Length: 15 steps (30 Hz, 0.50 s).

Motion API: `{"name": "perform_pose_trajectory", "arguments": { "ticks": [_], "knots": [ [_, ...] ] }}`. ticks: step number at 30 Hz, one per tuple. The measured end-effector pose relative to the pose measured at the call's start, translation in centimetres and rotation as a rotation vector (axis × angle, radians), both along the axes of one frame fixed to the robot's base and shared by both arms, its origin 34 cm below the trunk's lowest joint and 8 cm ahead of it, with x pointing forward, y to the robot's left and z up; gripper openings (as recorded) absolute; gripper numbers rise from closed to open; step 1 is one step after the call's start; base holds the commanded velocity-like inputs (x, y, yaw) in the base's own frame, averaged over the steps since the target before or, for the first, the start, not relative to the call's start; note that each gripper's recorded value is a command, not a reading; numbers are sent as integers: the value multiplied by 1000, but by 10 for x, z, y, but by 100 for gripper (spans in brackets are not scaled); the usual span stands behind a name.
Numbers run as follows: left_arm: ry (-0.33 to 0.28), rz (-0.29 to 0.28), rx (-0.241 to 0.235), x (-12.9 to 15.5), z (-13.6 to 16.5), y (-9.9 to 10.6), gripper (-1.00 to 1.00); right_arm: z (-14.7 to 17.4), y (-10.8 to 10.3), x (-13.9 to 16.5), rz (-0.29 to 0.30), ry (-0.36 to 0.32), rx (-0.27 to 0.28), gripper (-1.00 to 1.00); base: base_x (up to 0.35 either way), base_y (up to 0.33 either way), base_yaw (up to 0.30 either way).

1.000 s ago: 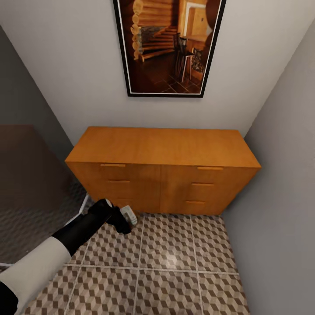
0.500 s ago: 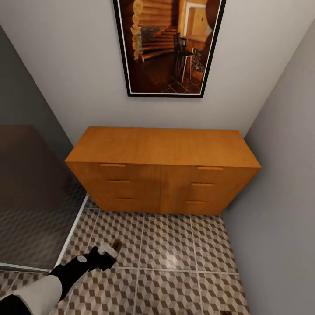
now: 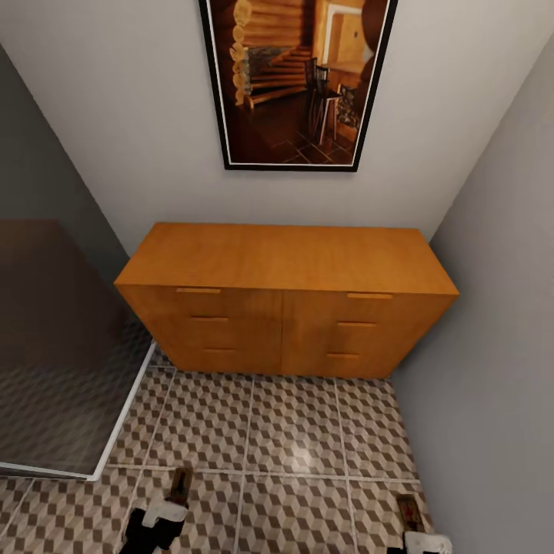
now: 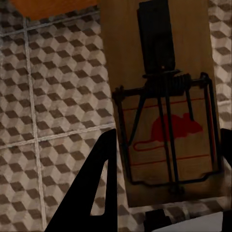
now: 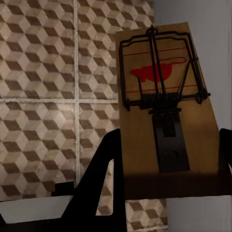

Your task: Take the four mousetraps from the cabinet in the bathroom and place them on the bathroom floor. Make sure all four end up on the same floor surface, and ensure that at least two of them are either under or directly next to the same bathroom sink.

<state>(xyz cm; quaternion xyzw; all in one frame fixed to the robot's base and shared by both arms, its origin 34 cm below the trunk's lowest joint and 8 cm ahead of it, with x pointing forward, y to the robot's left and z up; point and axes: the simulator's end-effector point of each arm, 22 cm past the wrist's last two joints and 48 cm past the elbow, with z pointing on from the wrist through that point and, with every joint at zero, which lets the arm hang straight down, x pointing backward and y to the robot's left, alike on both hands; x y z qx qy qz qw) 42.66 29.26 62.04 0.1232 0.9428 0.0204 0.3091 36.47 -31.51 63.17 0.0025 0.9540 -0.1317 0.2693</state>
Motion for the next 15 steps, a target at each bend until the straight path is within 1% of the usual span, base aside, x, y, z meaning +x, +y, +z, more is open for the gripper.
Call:
{"name": "perform_pose_trajectory", "arguments": {
  "ticks": [3,4,5,6,7,8,9,12,15],
  "knots": [
    [-71,73,13,-14,10,10,-100,4,0,12,0,-19,1,-100,0,0,0],
    [-83,112,25,-19,12,17,-100,4,0,13,2,-23,5,-100,0,0,0],
    [-87,133,31,-22,12,21,-100,4,1,14,5,-25,9,-100,0,0,0],
    [-94,182,42,-29,14,28,-100,4,5,16,13,-27,23,-100,0,0,0],
    [-97,203,47,-33,15,31,-100,4,7,16,18,-27,33,-100,0,0,0],
    [-106,247,53,-39,16,36,-100,2,13,16,33,-25,57,-100,0,0,0],
    [-117,278,57,-44,19,40,-100,1,19,15,49,-22,82,-100,0,0,0],
    [-134,317,64,-51,22,45,-100,-1,30,15,77,-18,128,-100,0,0,0],
    [-138,329,67,-54,23,46,-100,-2,38,15,87,-17,149,-100,0,0,0]
  ]
}}
